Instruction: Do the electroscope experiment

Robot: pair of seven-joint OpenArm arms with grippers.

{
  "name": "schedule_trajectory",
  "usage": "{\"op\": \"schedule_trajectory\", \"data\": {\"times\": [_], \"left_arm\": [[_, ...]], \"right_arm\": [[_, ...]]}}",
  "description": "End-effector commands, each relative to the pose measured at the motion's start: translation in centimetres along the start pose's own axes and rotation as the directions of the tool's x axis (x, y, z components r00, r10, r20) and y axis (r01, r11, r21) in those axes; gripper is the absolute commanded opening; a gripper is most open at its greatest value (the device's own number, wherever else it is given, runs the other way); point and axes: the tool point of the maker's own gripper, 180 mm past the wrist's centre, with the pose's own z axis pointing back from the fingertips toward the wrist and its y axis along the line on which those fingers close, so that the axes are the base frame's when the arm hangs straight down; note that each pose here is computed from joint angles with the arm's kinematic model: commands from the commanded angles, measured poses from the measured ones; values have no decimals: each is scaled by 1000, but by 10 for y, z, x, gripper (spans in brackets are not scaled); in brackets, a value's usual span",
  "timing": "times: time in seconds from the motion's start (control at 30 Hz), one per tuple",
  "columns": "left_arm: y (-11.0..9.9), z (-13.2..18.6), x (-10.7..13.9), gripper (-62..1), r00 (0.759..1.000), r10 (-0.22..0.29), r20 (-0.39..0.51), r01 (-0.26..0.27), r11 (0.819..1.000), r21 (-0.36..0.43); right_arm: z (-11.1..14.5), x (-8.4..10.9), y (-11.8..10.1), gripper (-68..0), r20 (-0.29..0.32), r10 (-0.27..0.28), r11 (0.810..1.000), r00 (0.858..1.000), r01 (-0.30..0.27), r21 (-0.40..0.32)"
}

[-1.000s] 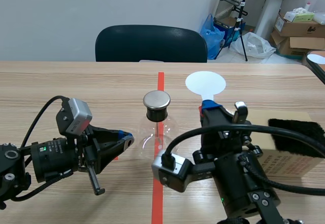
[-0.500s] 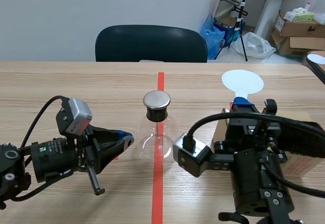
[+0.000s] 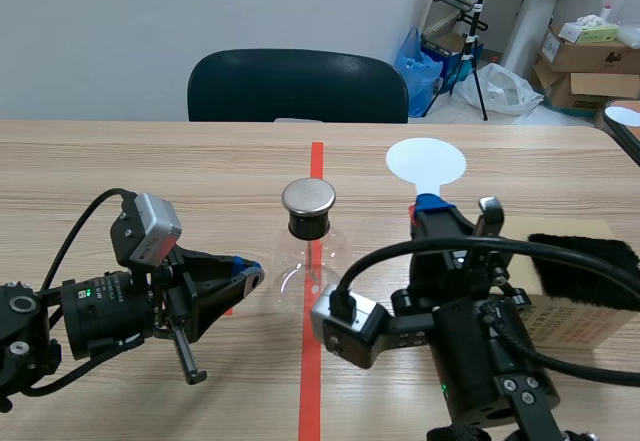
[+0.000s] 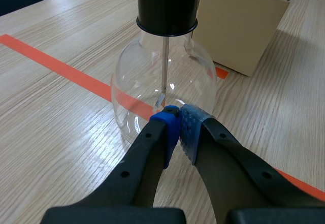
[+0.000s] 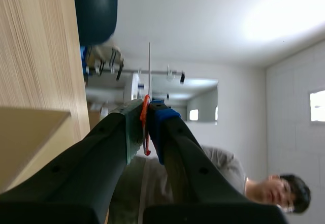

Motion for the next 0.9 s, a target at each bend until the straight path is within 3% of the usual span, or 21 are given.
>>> {"op": "schedule_trajectory", "data": {"times": [0.0,0.13,0.43,0.63,0.87], "left_arm": [[1,-3,13,-579,999,-2,47,2,1000,-2],[1,-3,13,-579,999,-2,47,2,1000,-2],[1,-3,13,-579,999,-2,47,2,1000,-2],[1,-3,13,-579,999,-2,47,2,1000,-2],[1,-3,13,-579,999,-2,47,2,1000,-2]], "right_arm": [[-4,2,-10,-665,28,3,999,1000,-2,-36],[-2,22,-10,-665,140,7,999,990,-2,-36],[6,55,-9,-665,325,13,999,945,-2,-36],[9,64,-9,-665,375,15,999,927,-2,-36],[9,65,-9,-665,378,15,999,926,-2,-36]]}}
